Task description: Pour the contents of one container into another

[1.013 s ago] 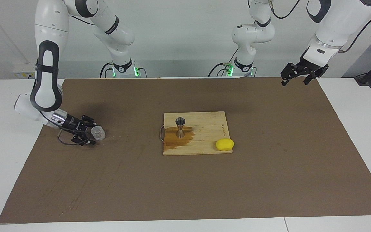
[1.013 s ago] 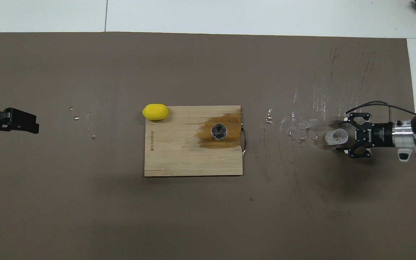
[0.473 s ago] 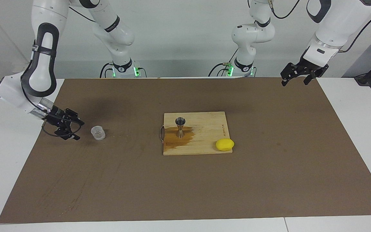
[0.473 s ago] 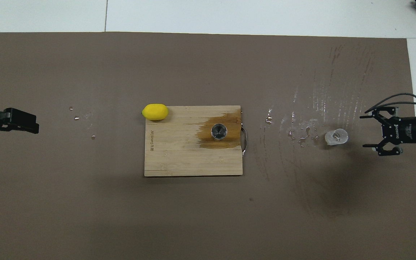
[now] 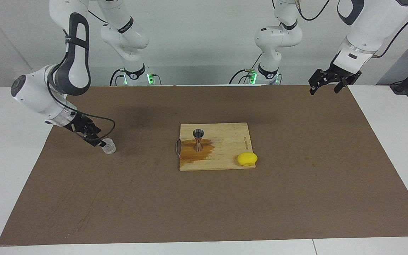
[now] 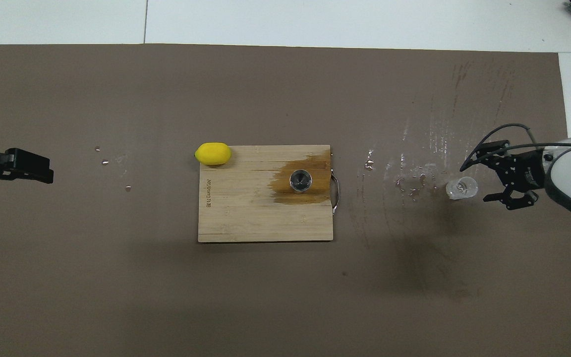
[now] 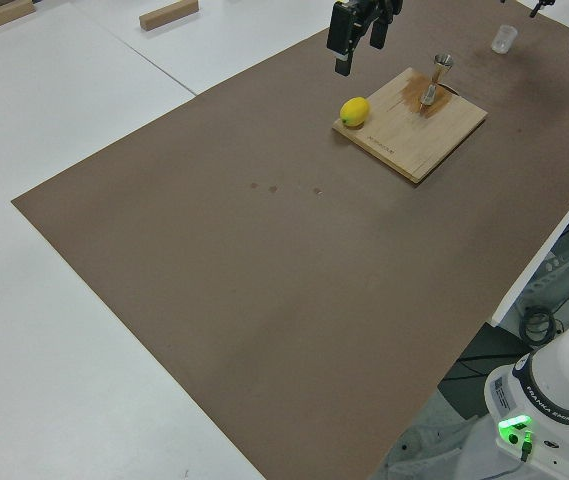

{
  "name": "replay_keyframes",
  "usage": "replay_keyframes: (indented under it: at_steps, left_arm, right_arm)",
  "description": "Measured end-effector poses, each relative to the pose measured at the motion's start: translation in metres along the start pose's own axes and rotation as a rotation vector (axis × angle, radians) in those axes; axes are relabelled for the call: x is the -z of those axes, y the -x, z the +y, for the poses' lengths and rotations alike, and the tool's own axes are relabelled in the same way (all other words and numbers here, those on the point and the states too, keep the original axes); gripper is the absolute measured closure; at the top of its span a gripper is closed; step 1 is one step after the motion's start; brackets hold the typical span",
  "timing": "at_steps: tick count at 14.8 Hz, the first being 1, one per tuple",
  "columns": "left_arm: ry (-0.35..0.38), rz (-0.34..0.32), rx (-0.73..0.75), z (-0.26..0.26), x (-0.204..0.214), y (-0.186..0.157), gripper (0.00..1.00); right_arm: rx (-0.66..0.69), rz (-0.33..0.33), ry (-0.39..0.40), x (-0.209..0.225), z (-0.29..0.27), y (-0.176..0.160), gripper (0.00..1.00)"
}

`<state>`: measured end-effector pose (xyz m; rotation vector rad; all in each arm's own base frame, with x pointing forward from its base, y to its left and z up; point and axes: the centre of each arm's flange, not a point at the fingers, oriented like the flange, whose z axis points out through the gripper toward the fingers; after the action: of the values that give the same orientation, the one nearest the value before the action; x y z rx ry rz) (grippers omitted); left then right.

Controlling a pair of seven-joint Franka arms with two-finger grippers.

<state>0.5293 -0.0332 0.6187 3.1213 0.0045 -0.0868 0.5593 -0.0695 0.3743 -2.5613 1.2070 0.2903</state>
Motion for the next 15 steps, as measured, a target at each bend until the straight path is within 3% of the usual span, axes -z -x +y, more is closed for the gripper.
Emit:
replay_keyframes:
  at_steps: [3,7,12,15]
  left_arm:
    - [0.000,0.000,0.000,0.000,0.000,0.000,0.00]
    - [0.000,0.000,0.000,0.000,0.000,0.000,0.00]
    - [0.000,0.000,0.000,0.000,0.000,0.000,0.00]
    - [0.000,0.000,0.000,0.000,0.000,0.000,0.00]
  right_arm:
    - [0.270,0.025,0.098,-0.012,-0.031,0.036,0.00]
    - [0.492,0.133,0.241,-0.003,-0.060,0.078,0.00]
    - [0.636,0.242,0.269,0.080,-0.084,0.106,0.00]
    - [0.682,0.275,0.279,0.134,-0.096,0.119,0.00]
